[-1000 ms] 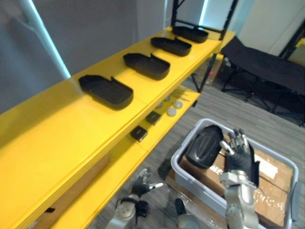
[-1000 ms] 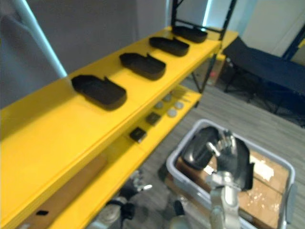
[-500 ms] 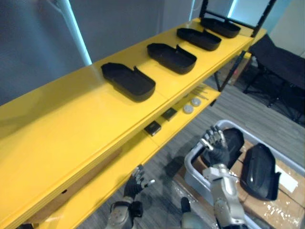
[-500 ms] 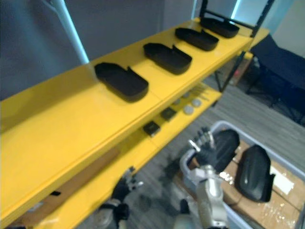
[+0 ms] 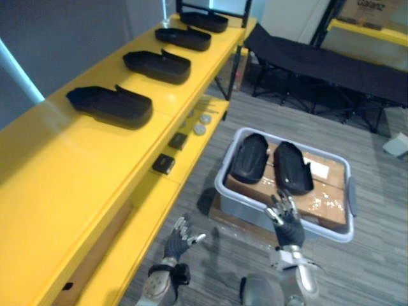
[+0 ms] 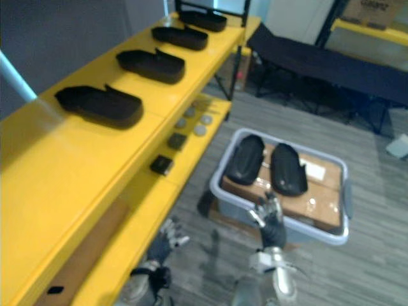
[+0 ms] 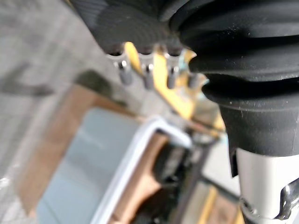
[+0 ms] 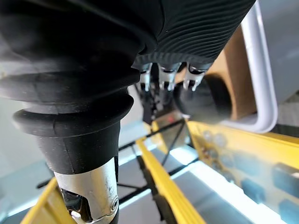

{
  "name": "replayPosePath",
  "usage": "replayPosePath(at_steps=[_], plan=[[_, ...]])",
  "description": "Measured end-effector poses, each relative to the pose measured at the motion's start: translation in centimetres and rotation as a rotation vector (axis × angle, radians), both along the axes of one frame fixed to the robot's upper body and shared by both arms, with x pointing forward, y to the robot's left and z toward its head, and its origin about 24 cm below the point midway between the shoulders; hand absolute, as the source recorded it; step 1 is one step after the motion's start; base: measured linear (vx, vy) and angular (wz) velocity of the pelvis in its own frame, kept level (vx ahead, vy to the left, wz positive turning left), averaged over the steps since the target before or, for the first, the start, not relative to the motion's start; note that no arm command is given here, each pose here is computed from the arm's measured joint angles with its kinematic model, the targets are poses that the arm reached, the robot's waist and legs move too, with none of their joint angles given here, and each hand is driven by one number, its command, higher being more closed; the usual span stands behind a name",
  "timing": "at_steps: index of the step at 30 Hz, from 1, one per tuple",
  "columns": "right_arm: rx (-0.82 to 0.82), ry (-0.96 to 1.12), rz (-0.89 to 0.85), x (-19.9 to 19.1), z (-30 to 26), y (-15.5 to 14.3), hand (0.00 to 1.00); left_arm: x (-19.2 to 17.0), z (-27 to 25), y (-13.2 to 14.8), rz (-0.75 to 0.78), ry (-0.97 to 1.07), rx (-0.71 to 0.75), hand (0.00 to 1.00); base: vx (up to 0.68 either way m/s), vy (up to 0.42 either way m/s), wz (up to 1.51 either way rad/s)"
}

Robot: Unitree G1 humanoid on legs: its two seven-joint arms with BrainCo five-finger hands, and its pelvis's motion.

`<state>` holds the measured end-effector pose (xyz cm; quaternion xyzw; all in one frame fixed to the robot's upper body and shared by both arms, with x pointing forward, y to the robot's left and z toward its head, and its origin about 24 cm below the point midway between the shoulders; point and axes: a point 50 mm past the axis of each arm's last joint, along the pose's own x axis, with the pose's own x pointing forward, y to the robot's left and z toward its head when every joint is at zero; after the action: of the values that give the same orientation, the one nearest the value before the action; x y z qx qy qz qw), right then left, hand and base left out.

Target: Walk over and take plastic housings, then place them on the shelf

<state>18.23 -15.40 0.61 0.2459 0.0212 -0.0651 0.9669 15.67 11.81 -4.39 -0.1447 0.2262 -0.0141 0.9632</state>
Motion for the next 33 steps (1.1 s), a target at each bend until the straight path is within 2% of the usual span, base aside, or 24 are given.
replayPosePath(at_steps=[5,8,10,14,21,25,33], plan=[[-0.037,0.042,-0.087,0.1,-0.6,-1.9,0.0,-0.7,-0.5,-0.1,0.027,0.031,-0.056,0.0,-0.05,-0.196,-0.4],[-0.07,0.08,-0.175,-1.1,-1.1,-4.4,0.0,-0.8,-1.3,-0.4,0.029,0.068,-0.078,0.0,-0.02,-0.264,0.06],[-0.112,0.097,-0.255,-1.7,-1.2,-7.0,0.0,-1.0,-1.3,-1.5,-0.007,0.063,-0.098,0.0,-0.04,-0.158,0.23],[-0.144,0.102,-0.314,-1.6,-1.0,-9.1,0.0,-0.9,-0.7,-2.5,-0.038,0.008,-0.134,0.0,-0.04,-0.064,-0.27],[-0.103,0.148,-0.342,-2.1,-2.3,-8.7,0.0,-1.1,-0.8,-1.6,-0.043,-0.001,-0.101,0.0,-0.04,0.164,-0.46],[-0.064,0.226,-0.374,-4.7,-3.9,-8.4,0.0,-0.8,-1.0,0.3,-0.046,0.006,-0.033,0.0,-0.01,0.129,0.14],[-0.052,0.291,-0.411,-6.3,-4.9,-8.8,0.0,0.6,-0.3,-0.8,-0.069,-0.038,0.002,0.0,0.0,0.009,0.06]])
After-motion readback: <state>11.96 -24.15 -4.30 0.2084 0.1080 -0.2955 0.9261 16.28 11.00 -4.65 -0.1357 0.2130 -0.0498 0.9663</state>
